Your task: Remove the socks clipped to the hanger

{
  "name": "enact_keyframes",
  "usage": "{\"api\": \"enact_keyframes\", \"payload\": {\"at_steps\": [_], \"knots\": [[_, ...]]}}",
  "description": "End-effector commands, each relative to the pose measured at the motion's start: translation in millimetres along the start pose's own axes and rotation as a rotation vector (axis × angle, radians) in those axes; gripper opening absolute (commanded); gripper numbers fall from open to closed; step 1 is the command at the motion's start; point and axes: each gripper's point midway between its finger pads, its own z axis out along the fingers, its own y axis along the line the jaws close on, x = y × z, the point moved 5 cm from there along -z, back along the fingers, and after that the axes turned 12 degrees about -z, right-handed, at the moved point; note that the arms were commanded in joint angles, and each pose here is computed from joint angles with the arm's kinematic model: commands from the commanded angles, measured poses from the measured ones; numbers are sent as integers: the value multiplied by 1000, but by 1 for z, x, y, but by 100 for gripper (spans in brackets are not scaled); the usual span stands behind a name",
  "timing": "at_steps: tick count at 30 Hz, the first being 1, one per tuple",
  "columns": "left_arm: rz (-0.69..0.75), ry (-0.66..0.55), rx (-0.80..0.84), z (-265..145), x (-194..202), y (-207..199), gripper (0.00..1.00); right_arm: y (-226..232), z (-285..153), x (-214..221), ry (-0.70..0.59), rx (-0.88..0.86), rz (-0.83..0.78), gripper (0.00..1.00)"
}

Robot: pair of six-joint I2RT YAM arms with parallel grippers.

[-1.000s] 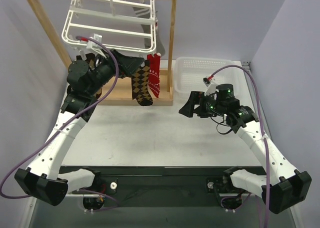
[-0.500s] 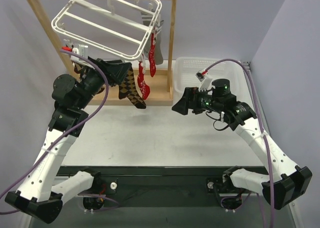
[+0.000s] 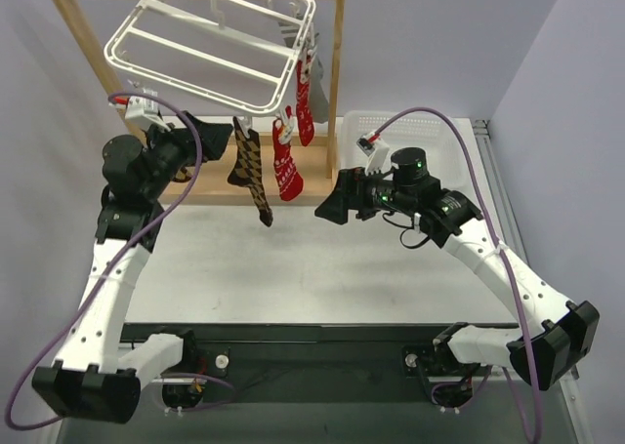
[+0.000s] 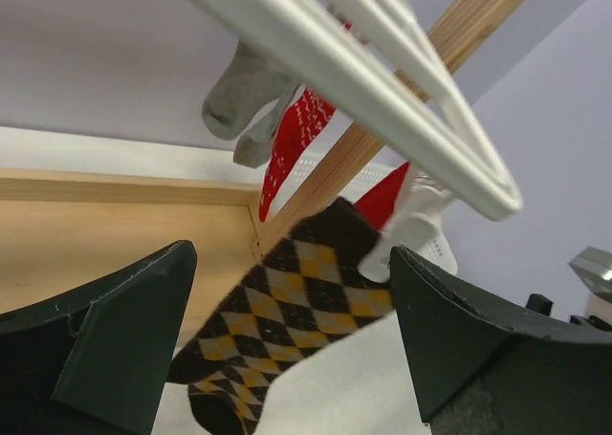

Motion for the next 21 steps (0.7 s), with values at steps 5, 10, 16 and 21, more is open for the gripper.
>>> {"api": "enact_keyframes", "payload": {"at_steps": [5,10,16,21], "knots": [[-74,79,450,16,6,-29,95,19,-1,-22,-70,-58,-86,88],[-93,90,502,13,6,-36,88,19,8,-33,-97,-93,-166,84],[-101,108,485,11,10,-33,86,23,45,-67,-213,-214,-304,75],[-107,126,472,6,15,-32,83,11,72,-102,-335,-155,-380,70]]}}
